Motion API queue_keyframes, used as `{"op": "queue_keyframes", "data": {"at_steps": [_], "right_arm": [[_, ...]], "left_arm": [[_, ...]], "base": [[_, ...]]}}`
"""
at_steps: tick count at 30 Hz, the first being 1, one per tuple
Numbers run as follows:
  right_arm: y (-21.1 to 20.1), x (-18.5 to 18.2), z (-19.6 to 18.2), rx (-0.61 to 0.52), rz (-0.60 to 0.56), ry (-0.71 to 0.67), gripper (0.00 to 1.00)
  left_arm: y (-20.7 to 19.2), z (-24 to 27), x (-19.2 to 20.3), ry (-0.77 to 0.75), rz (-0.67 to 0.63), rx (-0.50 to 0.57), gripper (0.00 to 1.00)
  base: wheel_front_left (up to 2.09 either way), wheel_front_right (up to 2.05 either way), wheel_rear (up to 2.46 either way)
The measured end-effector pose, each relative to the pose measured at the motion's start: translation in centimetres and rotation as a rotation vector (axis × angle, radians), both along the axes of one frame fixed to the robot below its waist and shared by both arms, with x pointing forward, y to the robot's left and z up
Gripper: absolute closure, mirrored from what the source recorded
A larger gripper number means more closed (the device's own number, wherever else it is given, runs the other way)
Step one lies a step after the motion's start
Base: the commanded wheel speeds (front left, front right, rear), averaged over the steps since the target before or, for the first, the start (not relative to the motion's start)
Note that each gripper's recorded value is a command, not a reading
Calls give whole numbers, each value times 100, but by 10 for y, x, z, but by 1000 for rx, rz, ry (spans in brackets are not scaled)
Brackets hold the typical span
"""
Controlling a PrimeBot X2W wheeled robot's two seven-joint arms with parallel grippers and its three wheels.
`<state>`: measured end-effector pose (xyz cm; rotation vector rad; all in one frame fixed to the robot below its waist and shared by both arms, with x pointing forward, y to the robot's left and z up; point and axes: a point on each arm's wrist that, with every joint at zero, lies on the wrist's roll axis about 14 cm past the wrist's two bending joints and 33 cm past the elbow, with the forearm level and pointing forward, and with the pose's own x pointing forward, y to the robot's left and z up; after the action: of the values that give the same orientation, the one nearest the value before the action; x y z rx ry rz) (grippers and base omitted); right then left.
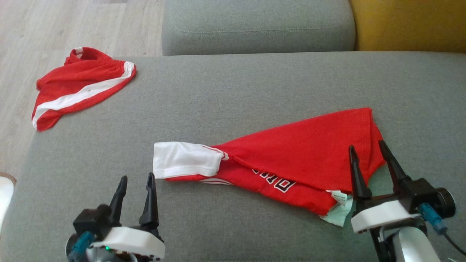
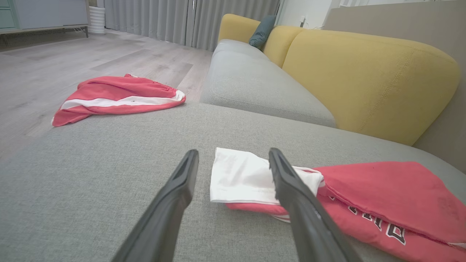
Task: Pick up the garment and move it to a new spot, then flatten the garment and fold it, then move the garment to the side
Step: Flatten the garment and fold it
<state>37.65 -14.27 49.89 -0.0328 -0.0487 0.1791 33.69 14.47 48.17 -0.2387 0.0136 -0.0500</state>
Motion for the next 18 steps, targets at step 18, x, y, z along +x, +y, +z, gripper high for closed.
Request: {"op": "queue_keyframes", "data": {"at_steps": [18], "right_arm": [[-31,-48,-109,175,-145,371,0]], "left_arm": [[-14,-17,7,58,-39,-2,0]], "base": [[0,0,0]]}}
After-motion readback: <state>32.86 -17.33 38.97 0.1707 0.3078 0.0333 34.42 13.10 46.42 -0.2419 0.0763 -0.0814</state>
